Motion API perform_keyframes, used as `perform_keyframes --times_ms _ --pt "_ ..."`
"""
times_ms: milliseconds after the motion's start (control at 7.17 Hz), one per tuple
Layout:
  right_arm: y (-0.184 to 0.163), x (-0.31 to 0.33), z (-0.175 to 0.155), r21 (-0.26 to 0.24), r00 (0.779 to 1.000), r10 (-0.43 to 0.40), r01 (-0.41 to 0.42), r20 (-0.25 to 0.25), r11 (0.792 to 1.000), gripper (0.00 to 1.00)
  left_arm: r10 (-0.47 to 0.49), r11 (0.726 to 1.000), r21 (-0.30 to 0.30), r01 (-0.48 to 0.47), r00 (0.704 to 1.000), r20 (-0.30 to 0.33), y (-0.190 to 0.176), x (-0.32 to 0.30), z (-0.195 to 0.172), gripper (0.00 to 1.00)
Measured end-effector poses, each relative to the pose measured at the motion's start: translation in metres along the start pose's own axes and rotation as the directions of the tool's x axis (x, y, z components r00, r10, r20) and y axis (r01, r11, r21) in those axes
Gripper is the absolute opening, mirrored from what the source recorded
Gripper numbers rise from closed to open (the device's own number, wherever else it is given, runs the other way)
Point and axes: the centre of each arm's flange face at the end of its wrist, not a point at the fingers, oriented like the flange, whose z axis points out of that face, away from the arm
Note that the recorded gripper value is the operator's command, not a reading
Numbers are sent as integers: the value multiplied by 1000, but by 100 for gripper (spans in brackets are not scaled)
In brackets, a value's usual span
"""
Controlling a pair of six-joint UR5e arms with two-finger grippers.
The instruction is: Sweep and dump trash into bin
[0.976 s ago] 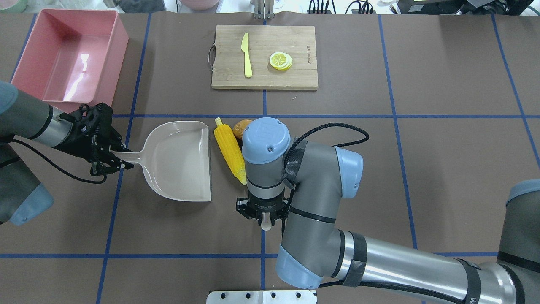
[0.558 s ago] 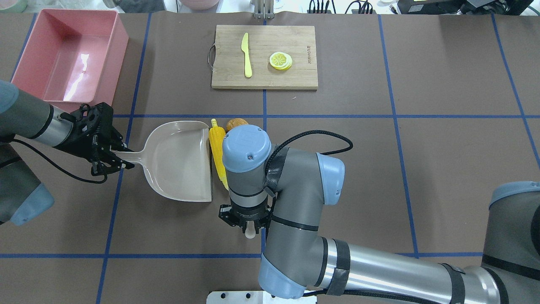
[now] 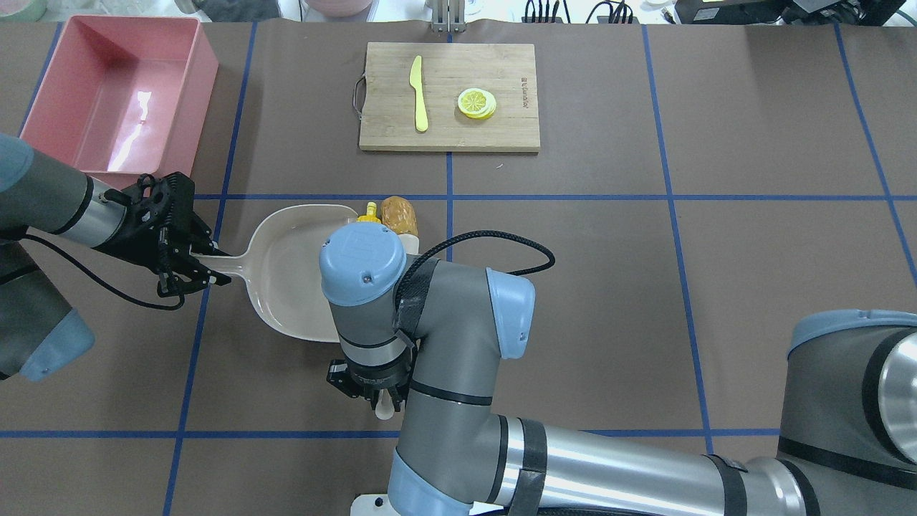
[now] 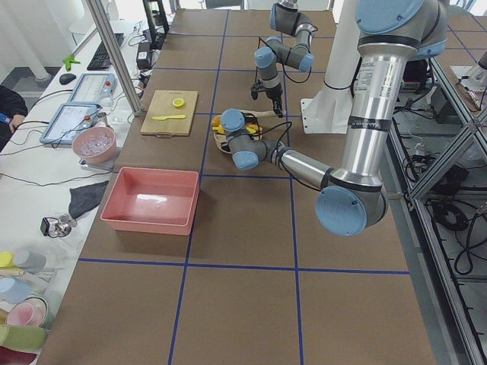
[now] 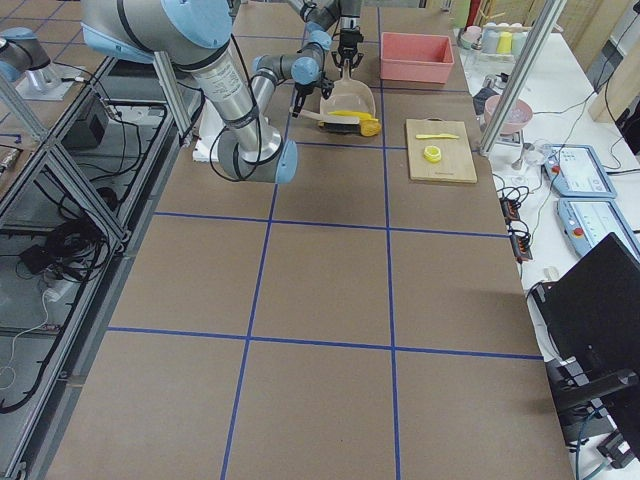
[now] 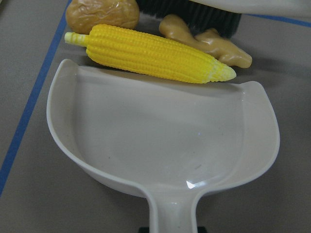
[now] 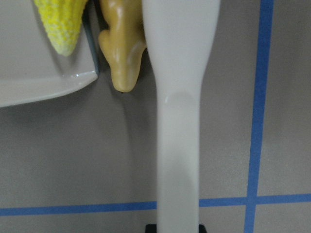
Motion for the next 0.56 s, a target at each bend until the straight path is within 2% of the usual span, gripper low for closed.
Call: perform_keyframes --times_ms 558 --pt "10 -32 -1 0 1000 -14 14 10 1000 0 4 1000 4 -4 1000 2 -4 -1 0 0"
